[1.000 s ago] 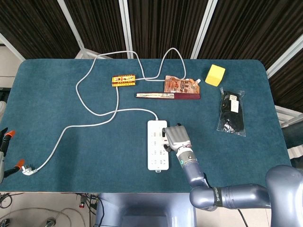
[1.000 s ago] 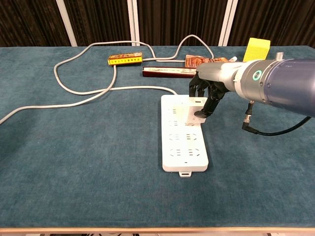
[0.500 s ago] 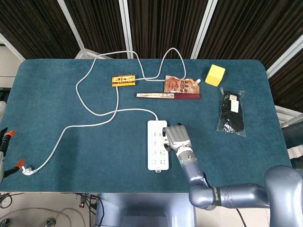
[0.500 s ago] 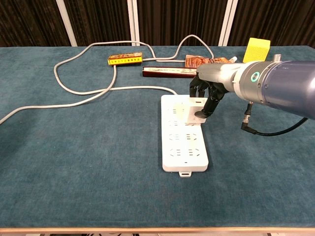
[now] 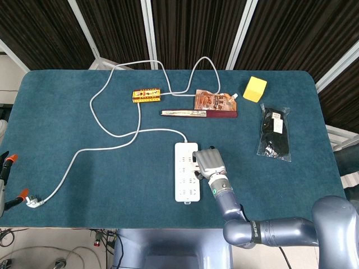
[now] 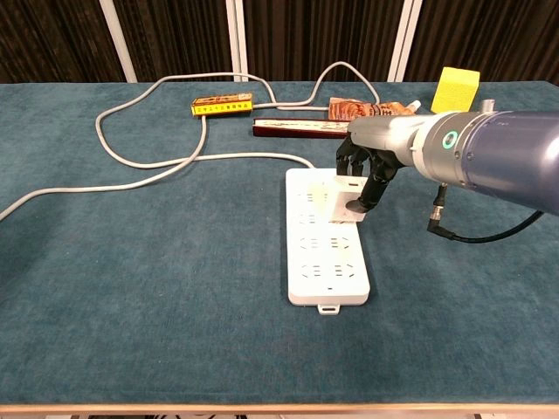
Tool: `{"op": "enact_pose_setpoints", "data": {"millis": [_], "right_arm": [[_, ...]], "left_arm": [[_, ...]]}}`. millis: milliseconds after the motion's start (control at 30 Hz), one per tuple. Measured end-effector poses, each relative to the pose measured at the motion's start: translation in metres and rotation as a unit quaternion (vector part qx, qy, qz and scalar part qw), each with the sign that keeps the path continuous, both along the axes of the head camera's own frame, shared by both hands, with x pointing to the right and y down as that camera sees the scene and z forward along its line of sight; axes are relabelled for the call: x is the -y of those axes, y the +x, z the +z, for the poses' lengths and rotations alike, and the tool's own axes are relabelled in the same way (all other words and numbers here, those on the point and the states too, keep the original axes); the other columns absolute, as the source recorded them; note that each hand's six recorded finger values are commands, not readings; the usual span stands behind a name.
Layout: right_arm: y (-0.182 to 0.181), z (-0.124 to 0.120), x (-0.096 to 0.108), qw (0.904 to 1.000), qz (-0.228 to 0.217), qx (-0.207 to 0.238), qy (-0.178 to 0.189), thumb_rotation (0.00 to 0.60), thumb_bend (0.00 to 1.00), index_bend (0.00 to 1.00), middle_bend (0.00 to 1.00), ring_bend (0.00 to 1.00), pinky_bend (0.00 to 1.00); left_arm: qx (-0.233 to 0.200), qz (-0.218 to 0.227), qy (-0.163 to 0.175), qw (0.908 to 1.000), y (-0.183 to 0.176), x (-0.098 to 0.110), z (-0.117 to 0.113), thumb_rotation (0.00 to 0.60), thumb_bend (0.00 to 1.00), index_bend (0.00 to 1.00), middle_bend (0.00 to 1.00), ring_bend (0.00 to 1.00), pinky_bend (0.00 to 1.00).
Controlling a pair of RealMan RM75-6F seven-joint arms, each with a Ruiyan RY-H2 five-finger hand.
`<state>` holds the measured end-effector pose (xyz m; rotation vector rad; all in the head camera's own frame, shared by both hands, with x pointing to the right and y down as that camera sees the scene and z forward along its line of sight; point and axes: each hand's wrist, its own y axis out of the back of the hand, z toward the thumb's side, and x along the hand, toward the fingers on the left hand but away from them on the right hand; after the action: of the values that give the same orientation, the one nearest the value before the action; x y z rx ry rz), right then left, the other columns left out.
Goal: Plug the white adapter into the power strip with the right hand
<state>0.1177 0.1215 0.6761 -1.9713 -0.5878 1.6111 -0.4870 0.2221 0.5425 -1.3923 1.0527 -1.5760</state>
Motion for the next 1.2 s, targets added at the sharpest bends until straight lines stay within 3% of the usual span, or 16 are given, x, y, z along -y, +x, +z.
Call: {"op": "enact_pose_setpoints", "data": {"millis": [633, 1200], "right_arm": [[-0.015, 0.004, -0.005, 0.9997, -0.023, -0.006, 0.005, 0.600, 0.53, 0.77, 0.65, 0.49, 0.22], [-0.018, 0.008, -0.009, 0.9998, -0.015, 0.009, 0.002, 0.600, 0.56, 0.98, 0.78, 0.61, 0.25]], "left_arm": [[0.000, 0.000, 0.000, 1.0000, 0.000, 0.000, 0.000, 0.600, 0.18, 0.13, 0.05, 0.00, 0.01], [0.001, -0.001, 0.000, 1.0000, -0.001, 0.000, 0.000, 0.600, 0.18, 0.13, 0.05, 0.00, 0.01]]}}
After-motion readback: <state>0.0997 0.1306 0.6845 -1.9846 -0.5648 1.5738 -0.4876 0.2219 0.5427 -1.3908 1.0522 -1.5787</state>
